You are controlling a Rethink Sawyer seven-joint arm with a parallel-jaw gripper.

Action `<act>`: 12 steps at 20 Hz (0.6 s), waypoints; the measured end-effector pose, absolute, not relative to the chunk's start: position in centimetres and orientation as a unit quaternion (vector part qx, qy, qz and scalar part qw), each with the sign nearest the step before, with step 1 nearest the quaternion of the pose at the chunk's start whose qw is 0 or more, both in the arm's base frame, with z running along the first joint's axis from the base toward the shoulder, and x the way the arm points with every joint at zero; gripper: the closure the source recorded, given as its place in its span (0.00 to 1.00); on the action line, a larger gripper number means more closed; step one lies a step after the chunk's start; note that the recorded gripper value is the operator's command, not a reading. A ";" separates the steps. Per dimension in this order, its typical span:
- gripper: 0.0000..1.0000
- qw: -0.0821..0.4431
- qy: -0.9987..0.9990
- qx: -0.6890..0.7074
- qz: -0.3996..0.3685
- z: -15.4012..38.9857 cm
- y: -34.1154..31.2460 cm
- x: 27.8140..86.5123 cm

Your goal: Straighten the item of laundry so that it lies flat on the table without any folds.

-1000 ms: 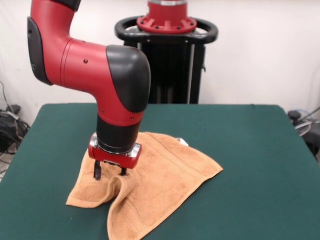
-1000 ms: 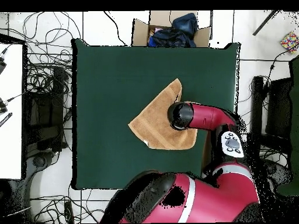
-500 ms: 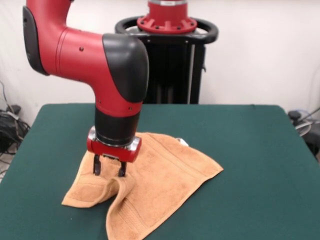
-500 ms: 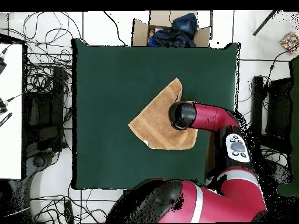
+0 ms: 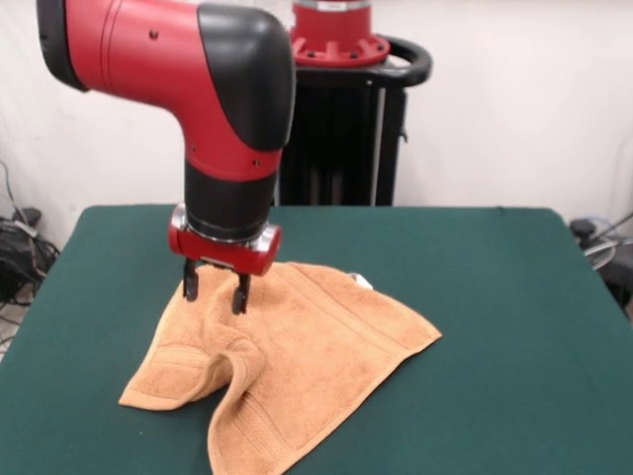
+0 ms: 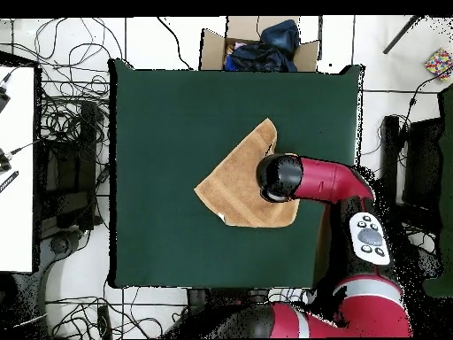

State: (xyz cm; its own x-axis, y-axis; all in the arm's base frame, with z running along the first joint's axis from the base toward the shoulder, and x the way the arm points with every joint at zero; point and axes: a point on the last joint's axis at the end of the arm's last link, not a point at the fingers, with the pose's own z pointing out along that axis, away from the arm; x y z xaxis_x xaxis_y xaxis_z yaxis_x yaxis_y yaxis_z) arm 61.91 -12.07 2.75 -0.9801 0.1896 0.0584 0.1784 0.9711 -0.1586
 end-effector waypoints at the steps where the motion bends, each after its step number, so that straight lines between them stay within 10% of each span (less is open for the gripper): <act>1: 0.00 0.037 -0.992 -0.093 0.077 3.1 -12.1 61.9; 12: 0.00 0.030 -0.993 -0.088 0.069 3.8 -11.1 62.8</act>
State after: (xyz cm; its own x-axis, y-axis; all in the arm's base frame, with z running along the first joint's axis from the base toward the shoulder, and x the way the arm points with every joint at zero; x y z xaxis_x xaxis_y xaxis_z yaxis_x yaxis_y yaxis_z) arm 62.79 -11.09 3.83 -0.9829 0.1783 0.0471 0.1700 0.9750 -0.1433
